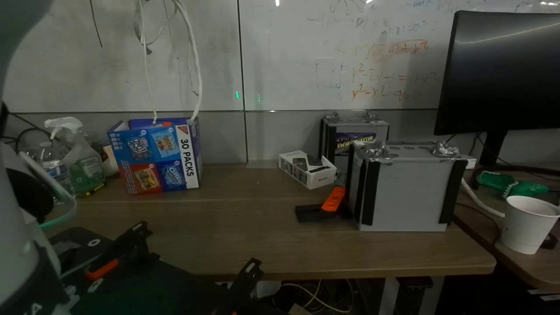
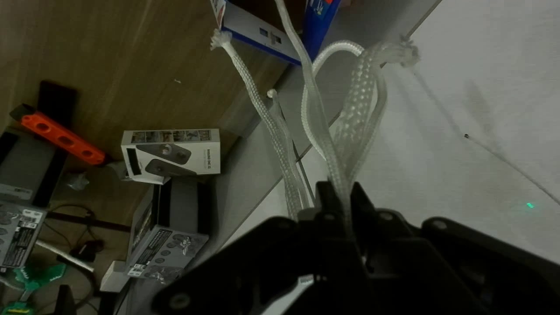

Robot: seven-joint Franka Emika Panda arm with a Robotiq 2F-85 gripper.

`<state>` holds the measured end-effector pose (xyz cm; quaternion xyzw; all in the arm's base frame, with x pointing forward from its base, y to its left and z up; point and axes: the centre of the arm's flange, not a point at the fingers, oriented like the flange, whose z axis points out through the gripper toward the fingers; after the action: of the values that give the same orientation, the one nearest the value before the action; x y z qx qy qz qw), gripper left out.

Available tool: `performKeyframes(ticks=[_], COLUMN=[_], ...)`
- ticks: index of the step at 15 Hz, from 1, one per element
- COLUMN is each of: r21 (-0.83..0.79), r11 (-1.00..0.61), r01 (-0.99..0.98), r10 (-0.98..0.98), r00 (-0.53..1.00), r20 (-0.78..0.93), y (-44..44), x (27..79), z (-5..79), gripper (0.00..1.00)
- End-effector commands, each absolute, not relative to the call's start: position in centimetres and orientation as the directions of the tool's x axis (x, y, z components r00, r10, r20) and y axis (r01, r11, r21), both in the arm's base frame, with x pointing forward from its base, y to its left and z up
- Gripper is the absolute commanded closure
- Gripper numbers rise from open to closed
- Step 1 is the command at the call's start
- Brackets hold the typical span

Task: Put the white rope inside the blue box

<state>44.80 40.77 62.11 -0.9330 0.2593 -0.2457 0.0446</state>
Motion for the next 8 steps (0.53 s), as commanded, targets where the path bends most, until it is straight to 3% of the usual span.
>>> performKeyframes(ticks=[1,8], r21=[-0.225,-0.217], r11=[-0.854,-0.859], r01=[-0.469,-0.464], r10=[-0.518,-0.510], r00=[0.735,0.741], r20=[0.437,0.437], y=[44.0,47.7], x=[46.3,47.1], z=[63.5,62.3], gripper=[0.95,0.95])
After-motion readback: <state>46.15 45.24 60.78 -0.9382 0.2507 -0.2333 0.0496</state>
